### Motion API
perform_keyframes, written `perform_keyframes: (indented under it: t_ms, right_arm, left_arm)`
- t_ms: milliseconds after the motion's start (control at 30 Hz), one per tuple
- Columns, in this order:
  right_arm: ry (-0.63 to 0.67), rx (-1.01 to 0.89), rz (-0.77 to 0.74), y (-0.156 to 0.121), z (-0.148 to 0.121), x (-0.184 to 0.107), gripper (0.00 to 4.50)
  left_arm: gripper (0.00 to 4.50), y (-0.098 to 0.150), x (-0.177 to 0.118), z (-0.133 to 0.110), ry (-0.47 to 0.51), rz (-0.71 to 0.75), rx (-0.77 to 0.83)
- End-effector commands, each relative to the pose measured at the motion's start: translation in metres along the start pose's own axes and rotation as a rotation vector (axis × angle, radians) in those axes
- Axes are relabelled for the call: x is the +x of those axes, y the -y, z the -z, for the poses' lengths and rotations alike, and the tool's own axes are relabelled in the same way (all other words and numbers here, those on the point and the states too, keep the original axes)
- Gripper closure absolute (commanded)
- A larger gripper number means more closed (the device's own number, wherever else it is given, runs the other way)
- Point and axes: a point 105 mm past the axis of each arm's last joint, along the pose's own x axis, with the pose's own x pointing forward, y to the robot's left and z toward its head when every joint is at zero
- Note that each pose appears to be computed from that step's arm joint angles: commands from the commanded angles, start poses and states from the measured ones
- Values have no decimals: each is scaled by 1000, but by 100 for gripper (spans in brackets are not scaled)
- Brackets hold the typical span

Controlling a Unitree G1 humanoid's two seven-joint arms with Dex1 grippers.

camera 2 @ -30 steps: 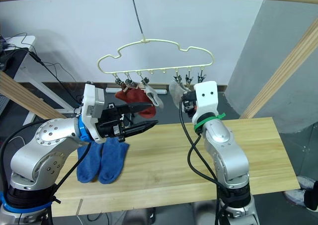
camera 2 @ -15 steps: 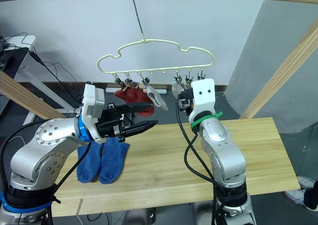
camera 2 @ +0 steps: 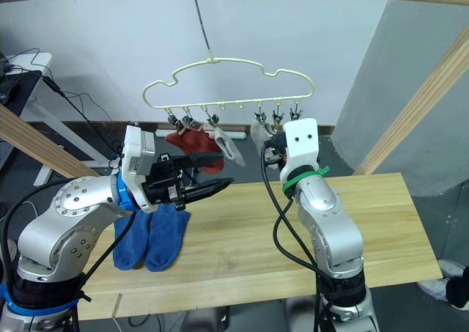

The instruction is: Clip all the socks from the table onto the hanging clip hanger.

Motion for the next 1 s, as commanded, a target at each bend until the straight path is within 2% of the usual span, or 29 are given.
perform_keyframes:
  t_ms: [33,367,467,700,1000]
  right_arm:
    - [55,5,17,-1,-12,1,343]
    - [68,26,31,2,-14,8,343]
    - [62,22,25,0,-13,7,284]
    - [51,14,25,-1,-11,6,59]
    - [58,18,14,-3,-13,7,59]
  left_arm:
    - [170,1,-1,-8,20,0,38]
    - [170,-1,-1,-8,15,-1,47]
    - [170,-1,0,-8,17,-1,48]
    - [170,-1,0,-8,17,4,51]
    - [170,0,0,-8,12,3,50]
